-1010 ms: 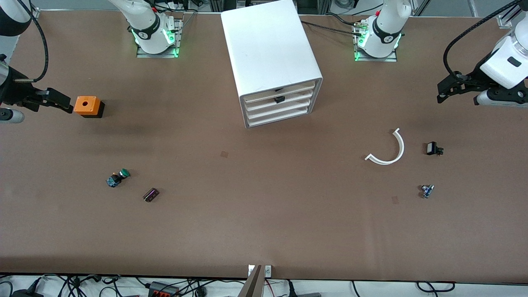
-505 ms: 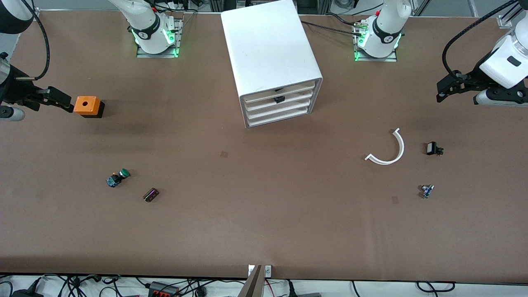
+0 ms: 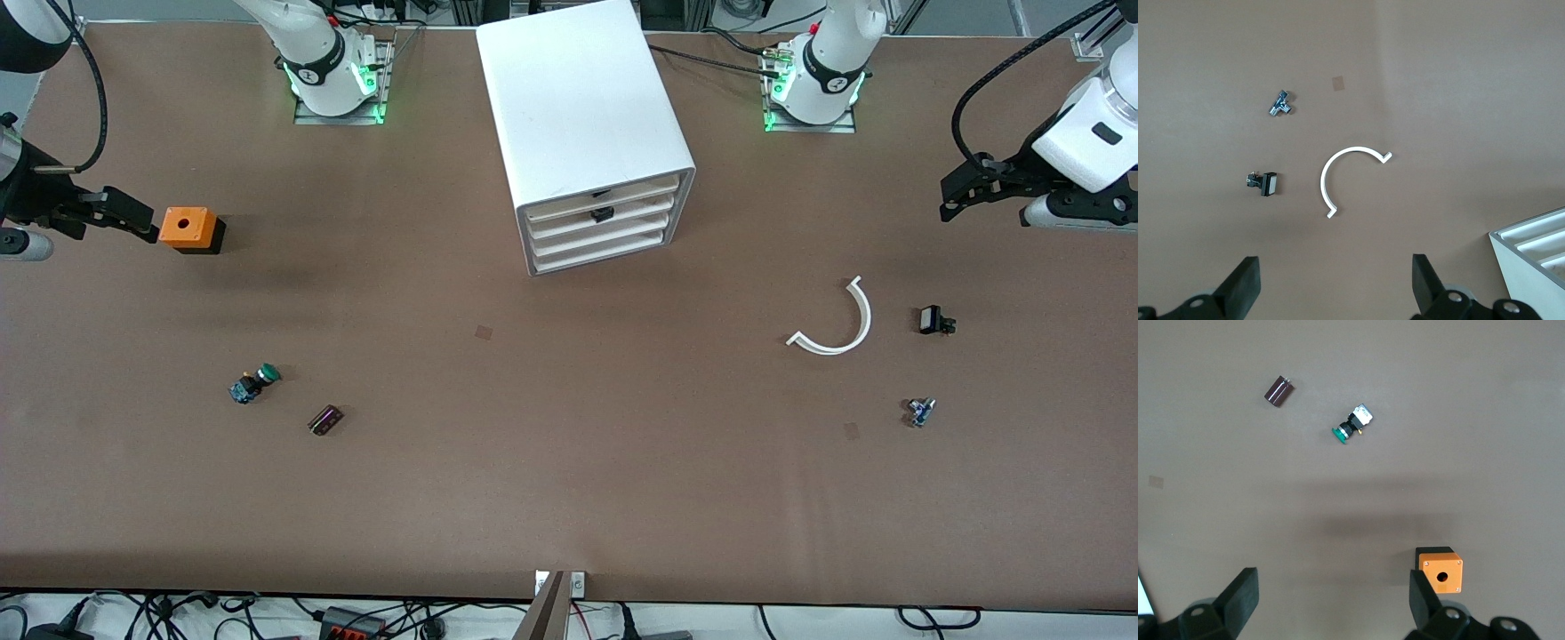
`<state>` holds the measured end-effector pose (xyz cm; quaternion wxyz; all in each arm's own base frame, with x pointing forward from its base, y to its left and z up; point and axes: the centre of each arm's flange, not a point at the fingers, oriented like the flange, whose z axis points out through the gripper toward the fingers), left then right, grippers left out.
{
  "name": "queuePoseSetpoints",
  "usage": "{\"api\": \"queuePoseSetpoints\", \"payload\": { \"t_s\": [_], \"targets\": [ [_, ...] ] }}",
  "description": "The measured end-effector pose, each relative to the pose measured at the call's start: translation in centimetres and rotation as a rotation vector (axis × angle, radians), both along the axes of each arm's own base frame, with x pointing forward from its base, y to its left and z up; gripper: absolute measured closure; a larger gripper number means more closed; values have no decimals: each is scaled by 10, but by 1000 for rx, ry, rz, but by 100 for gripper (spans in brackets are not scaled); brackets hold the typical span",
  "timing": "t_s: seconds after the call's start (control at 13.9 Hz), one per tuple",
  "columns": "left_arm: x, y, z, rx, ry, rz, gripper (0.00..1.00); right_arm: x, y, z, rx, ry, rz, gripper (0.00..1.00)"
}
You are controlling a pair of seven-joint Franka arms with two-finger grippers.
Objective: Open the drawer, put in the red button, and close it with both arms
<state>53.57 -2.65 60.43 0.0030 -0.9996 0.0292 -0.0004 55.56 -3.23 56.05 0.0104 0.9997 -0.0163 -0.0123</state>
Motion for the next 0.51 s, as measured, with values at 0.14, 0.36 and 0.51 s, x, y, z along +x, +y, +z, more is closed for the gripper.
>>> {"api": "queuePoseSetpoints", "payload": {
  "t_s": [0.14, 0.36, 0.51],
  "targets": [
    [-1, 0, 0, 0, 8, 0, 0, 0, 0, 0, 0, 0, 0, 0],
    [-1, 0, 0, 1, 15, 0, 0, 0, 0, 0, 0, 1, 1, 0],
    [-2, 0, 1, 0, 21, 0, 0, 0, 0, -1, 0, 1, 1, 0]
  ]
}}
